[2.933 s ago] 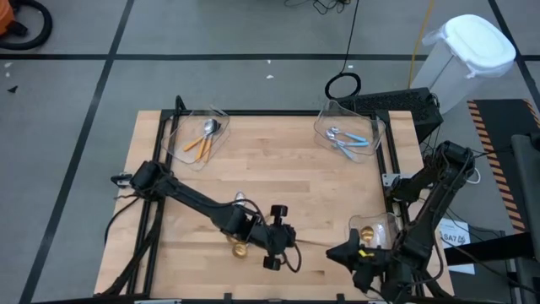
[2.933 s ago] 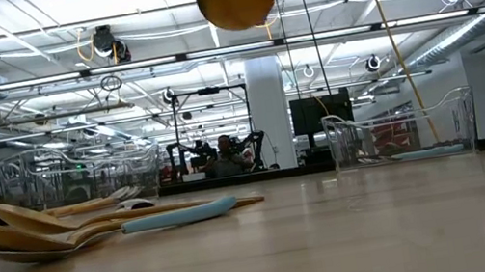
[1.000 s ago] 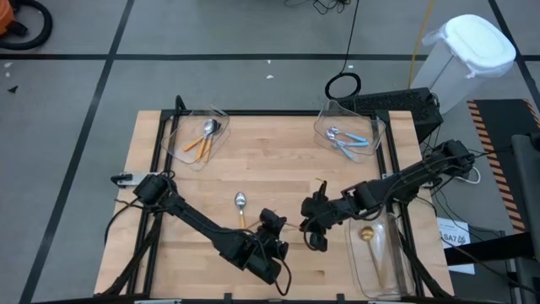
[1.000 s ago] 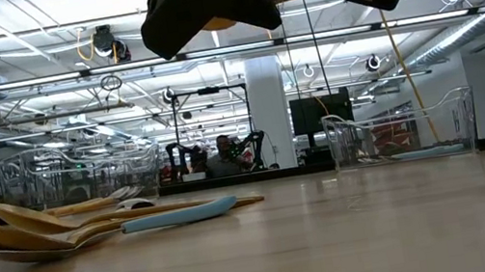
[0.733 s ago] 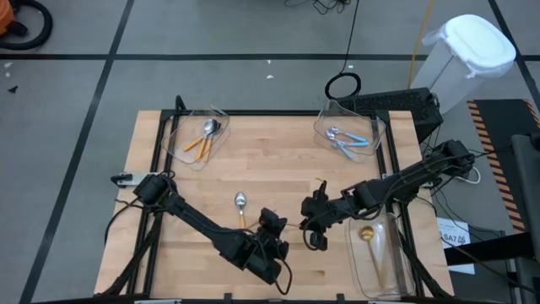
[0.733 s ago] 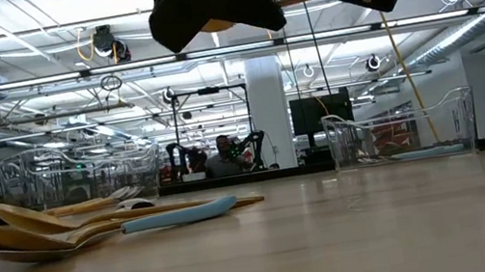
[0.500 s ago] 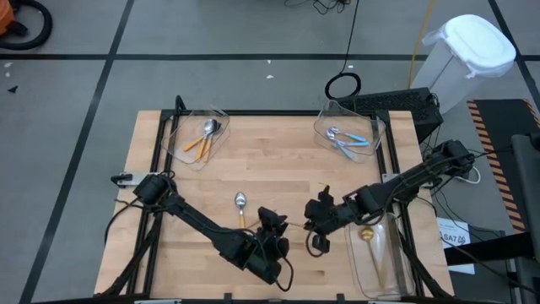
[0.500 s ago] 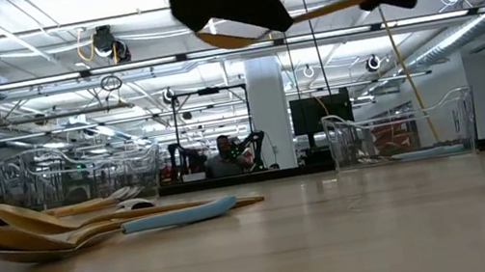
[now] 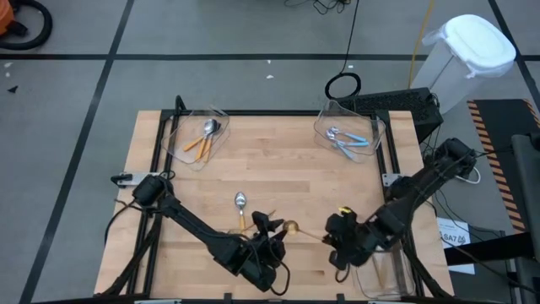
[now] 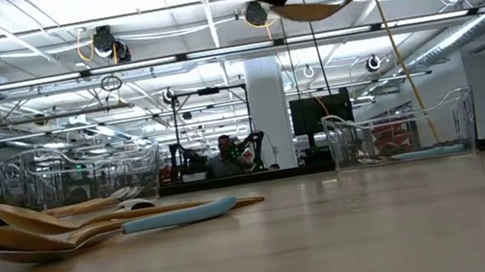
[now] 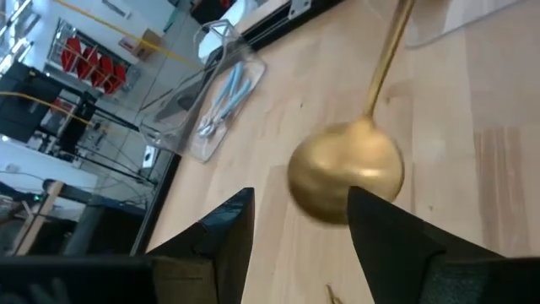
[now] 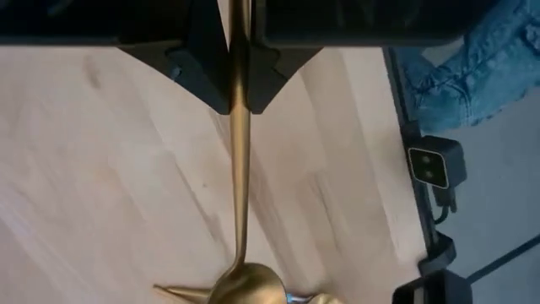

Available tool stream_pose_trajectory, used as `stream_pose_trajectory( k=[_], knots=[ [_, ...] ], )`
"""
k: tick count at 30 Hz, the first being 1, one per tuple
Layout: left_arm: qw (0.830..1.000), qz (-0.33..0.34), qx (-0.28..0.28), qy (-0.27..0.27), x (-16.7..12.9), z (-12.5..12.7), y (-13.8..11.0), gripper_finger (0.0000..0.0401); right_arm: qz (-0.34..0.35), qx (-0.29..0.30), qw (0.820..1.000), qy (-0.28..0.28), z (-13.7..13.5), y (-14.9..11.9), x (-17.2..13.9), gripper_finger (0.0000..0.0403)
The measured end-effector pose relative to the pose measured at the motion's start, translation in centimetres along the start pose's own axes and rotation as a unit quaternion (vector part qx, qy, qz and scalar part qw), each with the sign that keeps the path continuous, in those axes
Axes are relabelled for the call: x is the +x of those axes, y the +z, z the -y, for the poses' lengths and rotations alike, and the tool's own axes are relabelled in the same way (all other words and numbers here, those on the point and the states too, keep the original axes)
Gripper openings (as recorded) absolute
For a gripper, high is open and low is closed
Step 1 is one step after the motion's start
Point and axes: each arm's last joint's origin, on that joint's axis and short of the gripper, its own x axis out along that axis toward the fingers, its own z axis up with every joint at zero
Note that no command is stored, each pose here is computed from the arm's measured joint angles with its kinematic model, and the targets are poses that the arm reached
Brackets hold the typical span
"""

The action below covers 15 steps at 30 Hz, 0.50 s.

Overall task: Sort silverware by color (type)
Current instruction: Put the gold spoon into the bottom transparent bin

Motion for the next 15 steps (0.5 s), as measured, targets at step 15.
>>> stream_pose_trajectory(
  k=[15],
  knots=[
    [0.999,-0.033,-0.032,0.002,-1.1,0.2,-1.4,0.0191,-0.04,0.085,0.991,-0.097,-2.6,-5.3,-8.0,0.0019]
  ],
)
